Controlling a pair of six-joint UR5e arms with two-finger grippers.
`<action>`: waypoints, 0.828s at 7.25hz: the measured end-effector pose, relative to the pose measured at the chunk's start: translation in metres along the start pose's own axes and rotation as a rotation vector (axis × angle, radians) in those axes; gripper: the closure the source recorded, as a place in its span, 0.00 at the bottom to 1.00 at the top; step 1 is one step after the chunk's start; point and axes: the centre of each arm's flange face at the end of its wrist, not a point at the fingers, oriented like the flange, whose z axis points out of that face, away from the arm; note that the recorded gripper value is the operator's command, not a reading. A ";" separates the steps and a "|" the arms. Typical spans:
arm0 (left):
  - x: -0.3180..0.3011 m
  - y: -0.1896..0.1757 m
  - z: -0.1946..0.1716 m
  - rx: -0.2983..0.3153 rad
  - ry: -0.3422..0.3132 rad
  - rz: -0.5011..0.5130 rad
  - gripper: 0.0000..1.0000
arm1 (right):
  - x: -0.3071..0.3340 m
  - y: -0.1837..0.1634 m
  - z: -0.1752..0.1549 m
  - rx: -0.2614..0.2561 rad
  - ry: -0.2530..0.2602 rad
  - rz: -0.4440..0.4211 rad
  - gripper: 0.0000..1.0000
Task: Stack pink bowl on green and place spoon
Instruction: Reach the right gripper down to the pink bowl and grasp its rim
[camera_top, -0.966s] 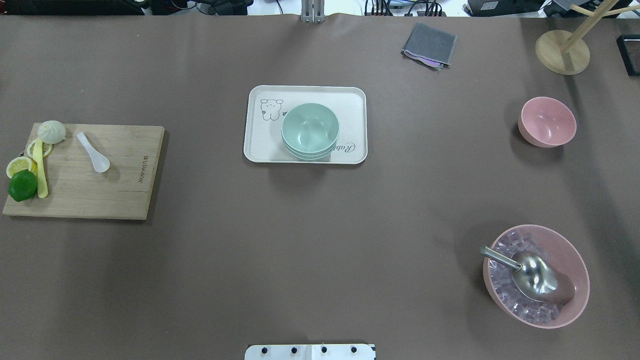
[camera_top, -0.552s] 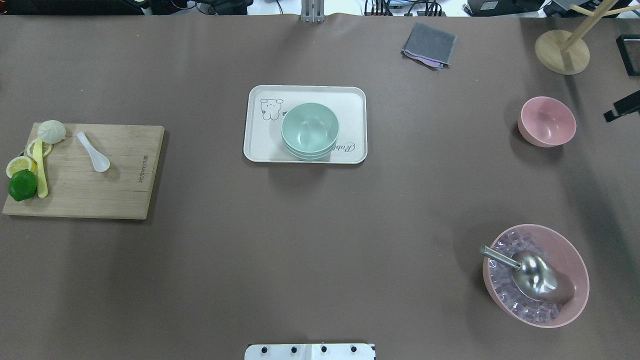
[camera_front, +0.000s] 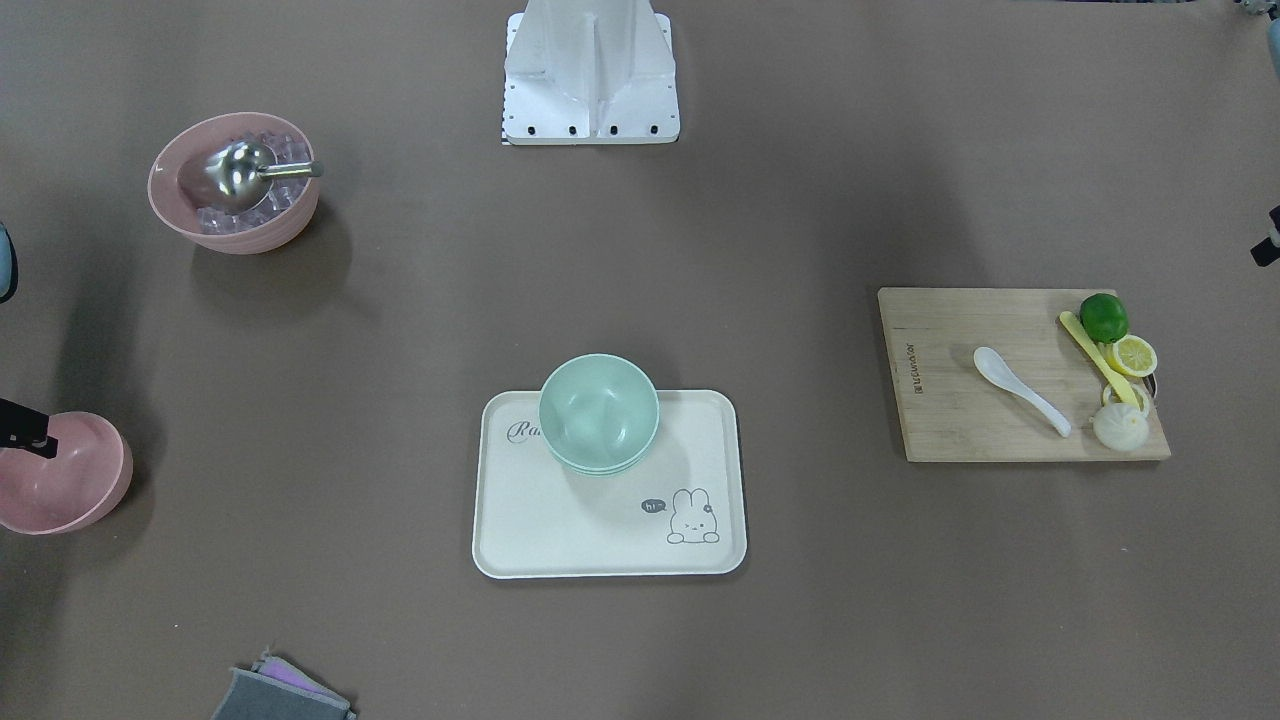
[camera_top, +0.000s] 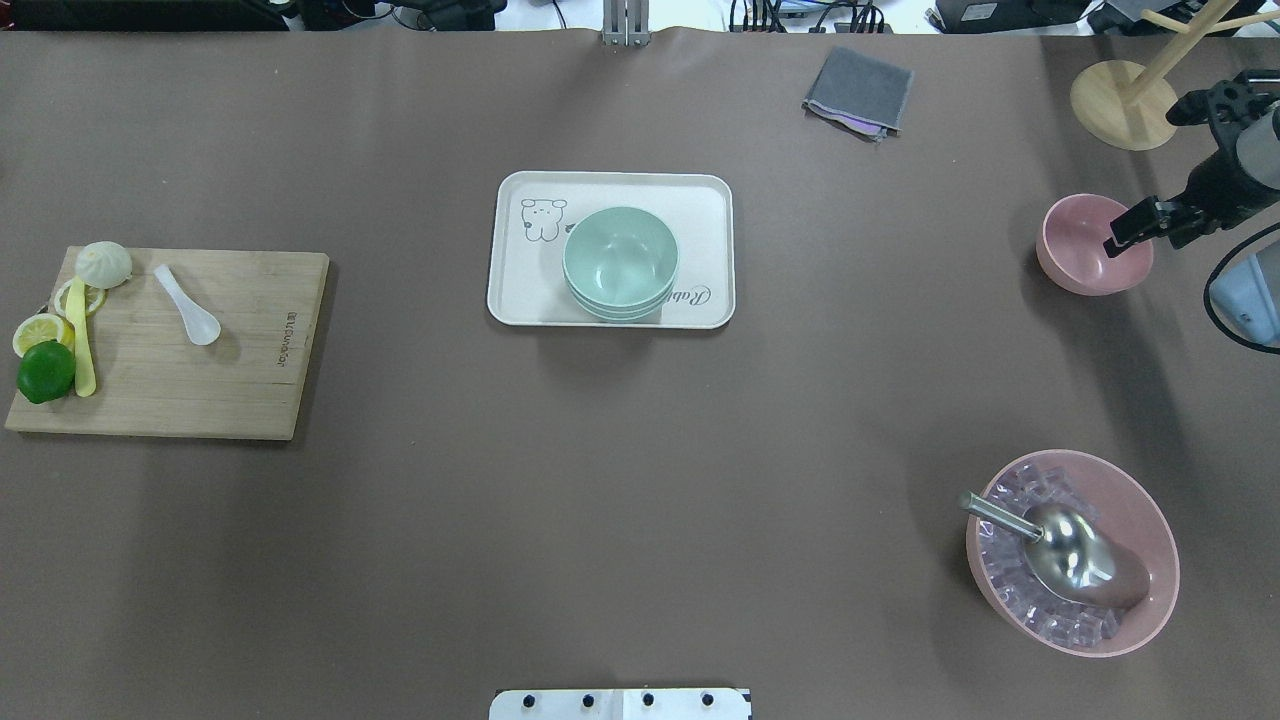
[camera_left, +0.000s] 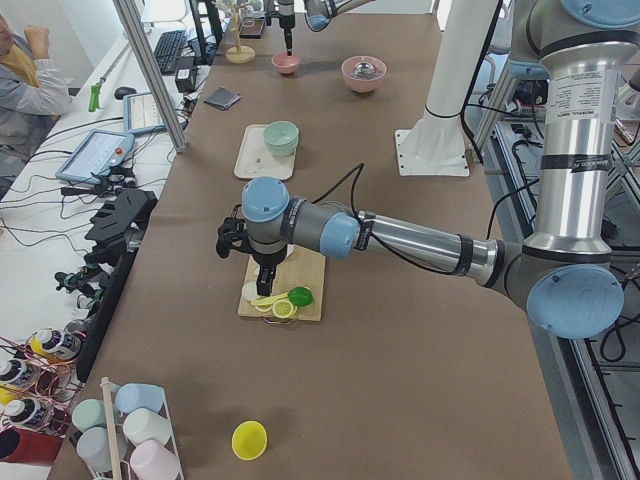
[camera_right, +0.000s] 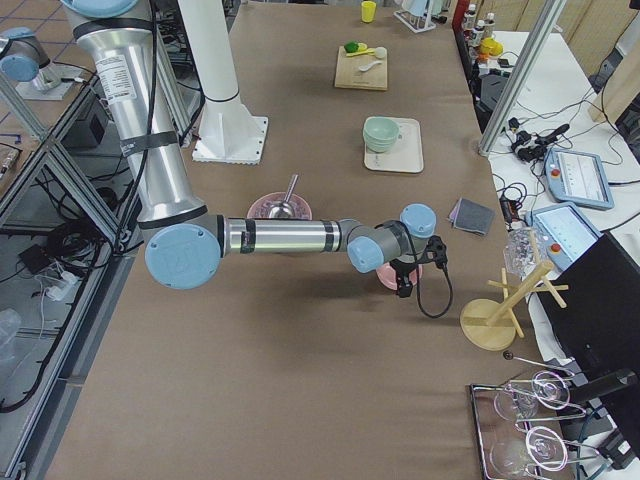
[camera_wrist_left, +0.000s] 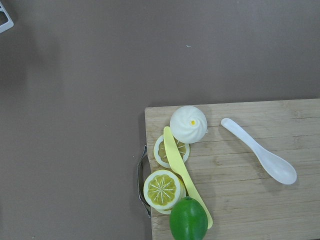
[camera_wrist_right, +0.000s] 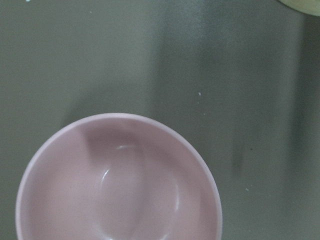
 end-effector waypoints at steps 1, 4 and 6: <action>0.001 -0.001 0.000 0.001 0.000 -0.007 0.02 | -0.001 0.002 0.007 -0.011 0.008 0.004 1.00; 0.017 -0.006 0.008 0.004 0.012 -0.084 0.02 | 0.002 0.007 0.011 -0.018 0.009 0.022 1.00; 0.063 -0.019 0.035 -0.037 0.030 -0.221 0.02 | -0.041 -0.026 -0.015 0.032 -0.027 0.108 1.00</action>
